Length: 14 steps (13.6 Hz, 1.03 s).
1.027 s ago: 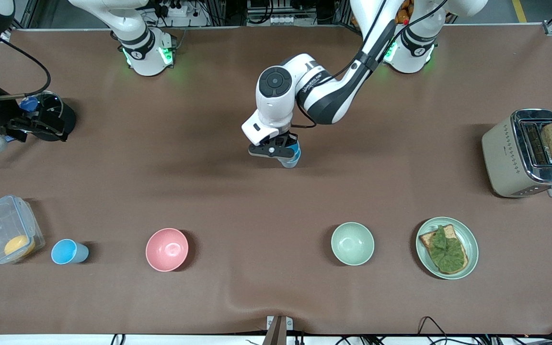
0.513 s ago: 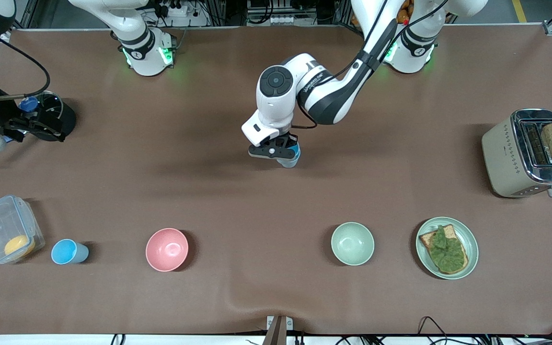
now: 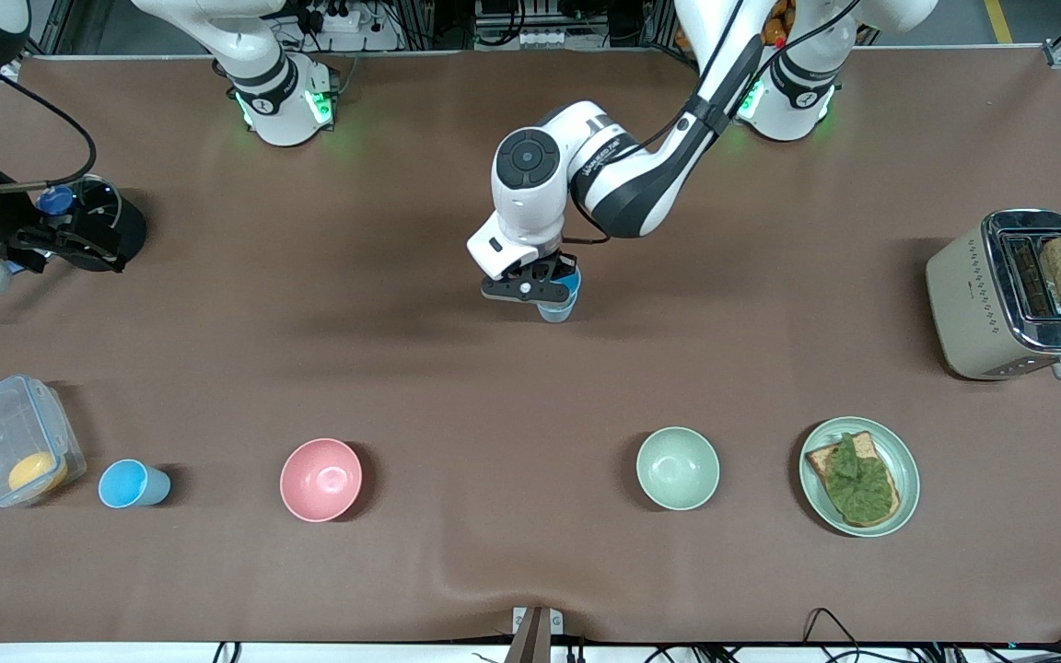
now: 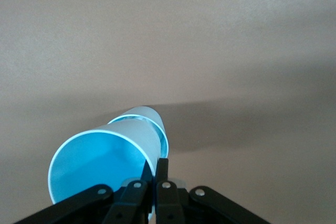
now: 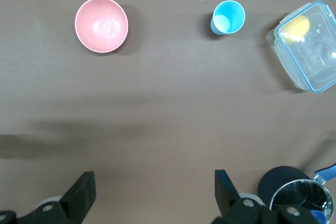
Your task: Stack blue cups with both arms
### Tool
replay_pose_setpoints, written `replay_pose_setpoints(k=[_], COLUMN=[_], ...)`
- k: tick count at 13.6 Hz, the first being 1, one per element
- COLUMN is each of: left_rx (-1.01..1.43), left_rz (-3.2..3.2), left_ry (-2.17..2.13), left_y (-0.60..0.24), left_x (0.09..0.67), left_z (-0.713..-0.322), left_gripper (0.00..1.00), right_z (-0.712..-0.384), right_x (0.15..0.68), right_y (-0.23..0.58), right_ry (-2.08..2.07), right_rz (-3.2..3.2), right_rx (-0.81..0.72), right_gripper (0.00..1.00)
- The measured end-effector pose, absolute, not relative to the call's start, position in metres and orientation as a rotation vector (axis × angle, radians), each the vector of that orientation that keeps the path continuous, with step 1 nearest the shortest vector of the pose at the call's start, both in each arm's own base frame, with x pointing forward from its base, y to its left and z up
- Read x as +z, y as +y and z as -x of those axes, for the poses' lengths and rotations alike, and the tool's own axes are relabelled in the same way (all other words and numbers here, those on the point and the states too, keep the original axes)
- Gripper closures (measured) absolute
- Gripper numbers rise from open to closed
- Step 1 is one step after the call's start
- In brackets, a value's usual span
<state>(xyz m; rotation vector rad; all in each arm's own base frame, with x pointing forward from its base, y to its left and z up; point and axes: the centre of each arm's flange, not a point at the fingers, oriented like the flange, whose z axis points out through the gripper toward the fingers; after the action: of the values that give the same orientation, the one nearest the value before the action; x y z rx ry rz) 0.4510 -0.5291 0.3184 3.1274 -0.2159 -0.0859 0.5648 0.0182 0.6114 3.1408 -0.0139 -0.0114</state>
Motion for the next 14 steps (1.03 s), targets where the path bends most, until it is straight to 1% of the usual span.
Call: replay_pose_setpoints(k=[6, 7, 9, 11, 12, 13, 14], left_rx=[-0.095, -0.095, -0.089, -0.058, -0.03, 0.013, 0.066], left_rz=[-3.133, -3.133, -3.131, -3.127, -3.124, -3.12, -3.111], left_ry=[-0.215, -0.217, -0.229, -0.215, -0.191, -0.149, -0.079], left_y=[-0.528, -0.529, -0.532, -0.53, -0.523, -0.512, -0.493], left_x=[0.315, 0.315, 0.316, 0.326, 0.335, 0.35, 0.371], left_z=[-0.449, -0.449, -0.446, -0.452, -0.461, -0.475, -0.496], left_gripper=[0.97, 0.93, 0.73, 0.5, 0.41, 0.3, 0.21], right_z=[-0.565, -0.565, -0.565, -0.565, -0.565, -0.565, -0.565], right_x=[0.611, 0.611, 0.611, 0.611, 0.611, 0.611, 0.611], right_y=[0.018, 0.018, 0.018, 0.018, 0.018, 0.018, 0.018], right_ry=[-0.014, -0.014, -0.014, -0.014, -0.014, -0.014, -0.015], right_rz=[-3.141, -3.141, -3.141, -3.141, -3.141, -3.141, -3.141], right_rx=[-0.012, -0.012, -0.012, -0.012, -0.012, -0.012, -0.013], right_gripper=[0.0, 0.0, 0.0, 0.0, 0.0, 0.0, 0.0])
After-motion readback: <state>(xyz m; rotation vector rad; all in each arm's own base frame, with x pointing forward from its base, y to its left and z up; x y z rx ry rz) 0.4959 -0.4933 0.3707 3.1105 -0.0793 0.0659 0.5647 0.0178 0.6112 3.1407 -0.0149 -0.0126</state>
